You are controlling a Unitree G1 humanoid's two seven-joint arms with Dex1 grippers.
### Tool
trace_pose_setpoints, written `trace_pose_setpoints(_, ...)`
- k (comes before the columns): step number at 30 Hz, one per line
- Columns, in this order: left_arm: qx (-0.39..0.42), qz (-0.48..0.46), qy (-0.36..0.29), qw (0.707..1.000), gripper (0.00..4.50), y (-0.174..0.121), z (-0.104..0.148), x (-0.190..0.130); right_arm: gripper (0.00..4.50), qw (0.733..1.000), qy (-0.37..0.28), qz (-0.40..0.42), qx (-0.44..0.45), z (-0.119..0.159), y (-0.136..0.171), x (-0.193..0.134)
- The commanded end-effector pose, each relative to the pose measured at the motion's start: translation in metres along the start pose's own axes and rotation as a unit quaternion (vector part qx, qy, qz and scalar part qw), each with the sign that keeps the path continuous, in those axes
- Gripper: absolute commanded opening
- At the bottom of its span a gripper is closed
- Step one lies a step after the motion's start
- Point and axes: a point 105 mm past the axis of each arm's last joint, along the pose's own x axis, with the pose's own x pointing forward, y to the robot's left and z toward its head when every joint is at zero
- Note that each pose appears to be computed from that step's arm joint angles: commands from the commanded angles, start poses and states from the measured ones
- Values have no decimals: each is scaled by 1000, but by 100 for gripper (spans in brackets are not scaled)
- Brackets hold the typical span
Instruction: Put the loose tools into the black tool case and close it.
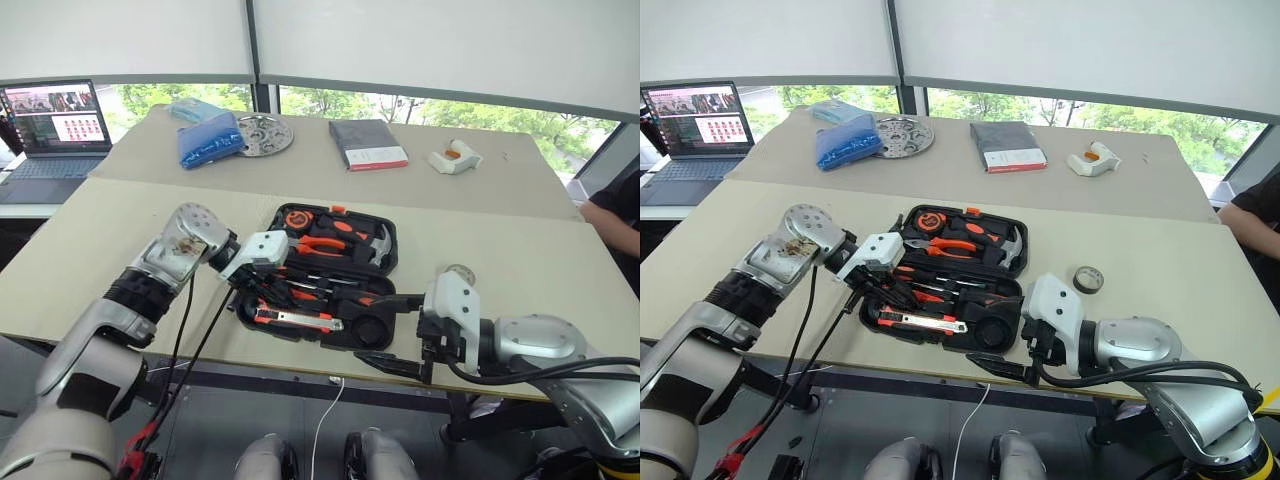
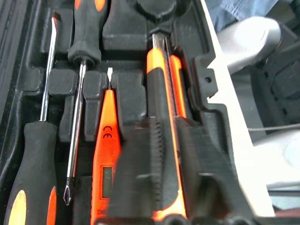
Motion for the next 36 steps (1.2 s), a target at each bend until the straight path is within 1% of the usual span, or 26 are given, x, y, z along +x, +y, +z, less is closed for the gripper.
trace_pose_setpoints(1, 25, 11, 25, 999, 4, 1, -3, -3, 450, 1000, -16, 3, -18, 9, 1, -1)
trace_pose_setpoints(7, 25, -4, 41, 999, 4, -3, -12, 7, 450, 1000, -17, 0, -17, 9, 0, 0)
trace_pose_setpoints(13, 34, -15, 71, 997, 4, -9, -30, 20, 450, 1000, -17, -6, -15, 9, -2, 0)
trace_pose_setpoints(15, 35, -11, 72, 997, 4, -8, -32, 23, 450, 1000, -17, -9, -14, 9, -2, 0)
trace_pose_setpoints(24, 43, -12, 47, 998, 4, -6, -21, 23, 450, 1000, -17, -13, -13, 9, -4, -1)
trace_pose_setpoints(26, 46, 2, 40, 998, 4, -1, -16, 16, 450, 1000, -17, -14, -13, 9, -5, -1)
trace_pose_setpoints(29, 30, 26, -1, 999, 4, 8, 2, 0, 450, 1000, -17, -14, -13, 9, -5, -2)
trace_pose_setpoints(31, 23, 30, -17, 999, 4, 8, 10, -9, 450, 1000, -16, -14, -12, 8, -5, -2)
trace_pose_setpoints(33, 21, 25, -21, 999, 4, 5, 12, -15, 450, 1000, -15, -14, -10, 7, -5, -2)
trace_pose_setpoints(36, 17, 11, -18, 1000, 4, -1, 11, -15, 450, 1000, -15, -14, -10, 7, -4, -2)
